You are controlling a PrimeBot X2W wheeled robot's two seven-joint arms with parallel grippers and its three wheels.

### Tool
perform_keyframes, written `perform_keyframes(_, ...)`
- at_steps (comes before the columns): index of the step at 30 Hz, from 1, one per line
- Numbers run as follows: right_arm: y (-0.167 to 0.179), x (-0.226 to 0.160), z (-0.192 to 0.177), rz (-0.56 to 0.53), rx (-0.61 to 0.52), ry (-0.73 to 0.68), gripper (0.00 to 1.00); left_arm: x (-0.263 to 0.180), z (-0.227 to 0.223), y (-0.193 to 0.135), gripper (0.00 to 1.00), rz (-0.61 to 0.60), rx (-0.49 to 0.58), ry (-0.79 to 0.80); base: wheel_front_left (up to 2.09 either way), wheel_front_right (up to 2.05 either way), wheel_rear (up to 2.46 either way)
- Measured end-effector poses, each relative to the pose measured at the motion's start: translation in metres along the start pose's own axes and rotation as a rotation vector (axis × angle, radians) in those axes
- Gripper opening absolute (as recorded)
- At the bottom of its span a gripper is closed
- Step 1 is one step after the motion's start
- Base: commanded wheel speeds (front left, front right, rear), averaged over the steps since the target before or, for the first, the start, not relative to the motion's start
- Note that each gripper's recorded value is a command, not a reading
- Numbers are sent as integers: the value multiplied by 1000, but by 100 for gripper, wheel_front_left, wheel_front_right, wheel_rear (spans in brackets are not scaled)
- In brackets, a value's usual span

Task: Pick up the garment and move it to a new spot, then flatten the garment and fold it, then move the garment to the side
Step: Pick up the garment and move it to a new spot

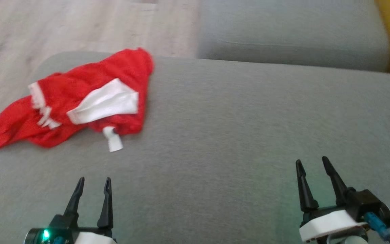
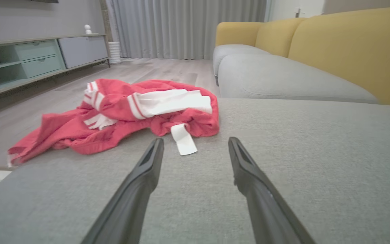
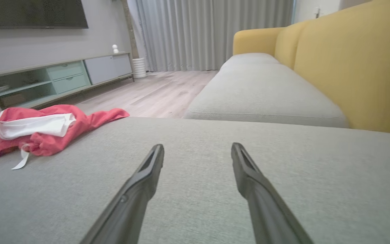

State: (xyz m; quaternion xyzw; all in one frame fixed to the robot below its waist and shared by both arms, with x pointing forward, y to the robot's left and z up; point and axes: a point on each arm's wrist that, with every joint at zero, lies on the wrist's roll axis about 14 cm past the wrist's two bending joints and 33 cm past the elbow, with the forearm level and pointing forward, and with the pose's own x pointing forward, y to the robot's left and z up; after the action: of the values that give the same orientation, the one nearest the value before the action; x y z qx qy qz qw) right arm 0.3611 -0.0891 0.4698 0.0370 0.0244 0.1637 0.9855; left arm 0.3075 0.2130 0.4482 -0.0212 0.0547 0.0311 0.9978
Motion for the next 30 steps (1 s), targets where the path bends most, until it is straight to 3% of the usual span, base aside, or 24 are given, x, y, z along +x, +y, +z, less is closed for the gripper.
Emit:
perform_keyframes(10, 94, 29, -1, 302, -7, 14, 100, -85, -25, 78, 100, 312, -50, 36, 0, 0, 0)
perform_keyframes(15, 121, 32, -2, 387, -11, 19, 100, -112, -30, 98, 100, 403, -85, 38, 0, 0, 0)
perform_keyframes(21, 115, 41, -2, 374, -20, 12, 100, -89, -7, 102, 100, 364, -77, -13, 0, 0, 0)
perform_keyframes(26, 95, 57, -10, 324, -31, 20, 100, -26, 49, 121, 100, 309, -75, -81, 0, 0, 0)
perform_keyframes(30, 74, 74, -16, 272, -26, 23, 100, 33, 73, 135, 100, 266, -55, -18, 0, 0, 0)
